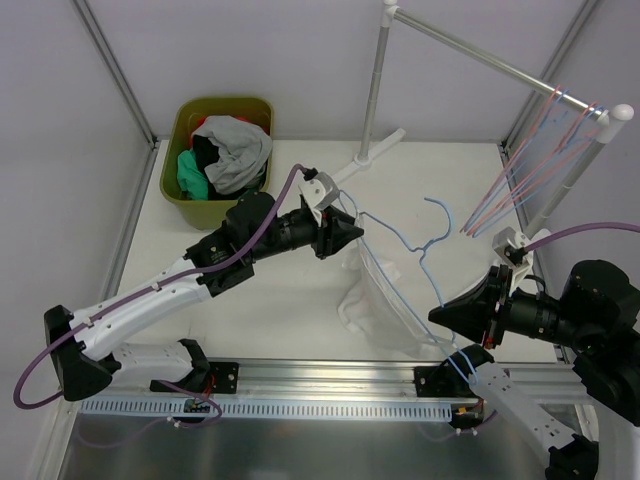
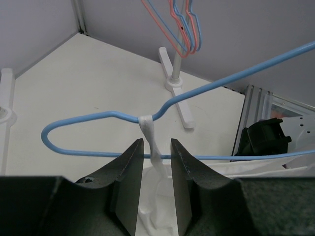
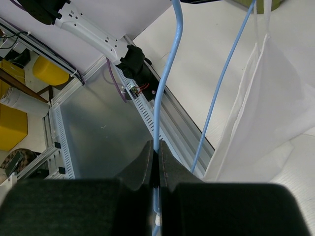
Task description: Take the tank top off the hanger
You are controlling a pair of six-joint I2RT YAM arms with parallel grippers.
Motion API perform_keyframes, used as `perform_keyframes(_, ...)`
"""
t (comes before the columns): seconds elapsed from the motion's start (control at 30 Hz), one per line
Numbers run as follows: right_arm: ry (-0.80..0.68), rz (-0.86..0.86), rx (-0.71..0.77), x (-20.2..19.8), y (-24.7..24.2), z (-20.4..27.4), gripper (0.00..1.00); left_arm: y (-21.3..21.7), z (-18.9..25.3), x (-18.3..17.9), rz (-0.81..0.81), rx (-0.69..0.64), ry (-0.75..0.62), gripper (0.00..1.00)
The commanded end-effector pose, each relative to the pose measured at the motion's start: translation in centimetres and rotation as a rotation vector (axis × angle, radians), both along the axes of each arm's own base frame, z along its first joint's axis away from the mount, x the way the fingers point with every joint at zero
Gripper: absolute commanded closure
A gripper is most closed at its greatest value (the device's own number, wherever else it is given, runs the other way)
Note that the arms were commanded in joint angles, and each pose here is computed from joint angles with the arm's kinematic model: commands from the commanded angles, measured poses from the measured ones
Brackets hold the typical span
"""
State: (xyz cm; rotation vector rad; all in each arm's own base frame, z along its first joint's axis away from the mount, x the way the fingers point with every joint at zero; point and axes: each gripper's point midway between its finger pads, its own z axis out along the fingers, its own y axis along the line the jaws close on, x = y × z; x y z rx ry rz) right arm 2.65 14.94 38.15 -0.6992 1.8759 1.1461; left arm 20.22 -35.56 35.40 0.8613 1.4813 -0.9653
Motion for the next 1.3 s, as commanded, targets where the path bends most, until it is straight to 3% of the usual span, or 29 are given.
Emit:
perform_keyframes(0.0, -0.054, 0.006, 0.005, 0.8, 0.3, 0.9, 1.0, 0.2, 2.0, -1.1, -0.035, -0.066, -0.04, 0.71)
perform_keyframes(0.3, -0.054, 0.004, 0.011, 0.7, 0.3, 1.1, 1.0, 0.2, 1.7, -0.9, -0.026, -0.058, -0.042, 0.72)
perform_keyframes(0.4, -0.056, 0.007, 0.016, 0.5, 0.2, 1.3, 1.0, 0.1, 1.7, -0.7, -0.023, -0.058, -0.042, 0.82)
perform_keyframes(0.53, -0.05, 0.034, 0.031, 0.0, 0.4, 1.4, 1.0, 0.0, 1.8, -0.2, 0.0, -0.066, -0.043, 0.83)
perform_keyframes(0.7, -0.043, 0.035, 0.032, -0.1, 0.5, 0.9, 1.0, 0.3, 2.3, 0.4, 0.045, -0.083, -0.042, 1.0)
perform_keyframes(0.87, -0.035, 0.036, 0.023, -0.2, 0.4, -0.1, 1.0, 1.1, 2.7, 1.4, 0.123, -0.107, -0.039, 1.0)
perform_keyframes(1.27, -0.076, 0.125, -0.008, -1.3, 0.4, -2.4, 1.0, 7.2, 1.0, 7.7, 0.629, -0.135, 0.075, 1.0)
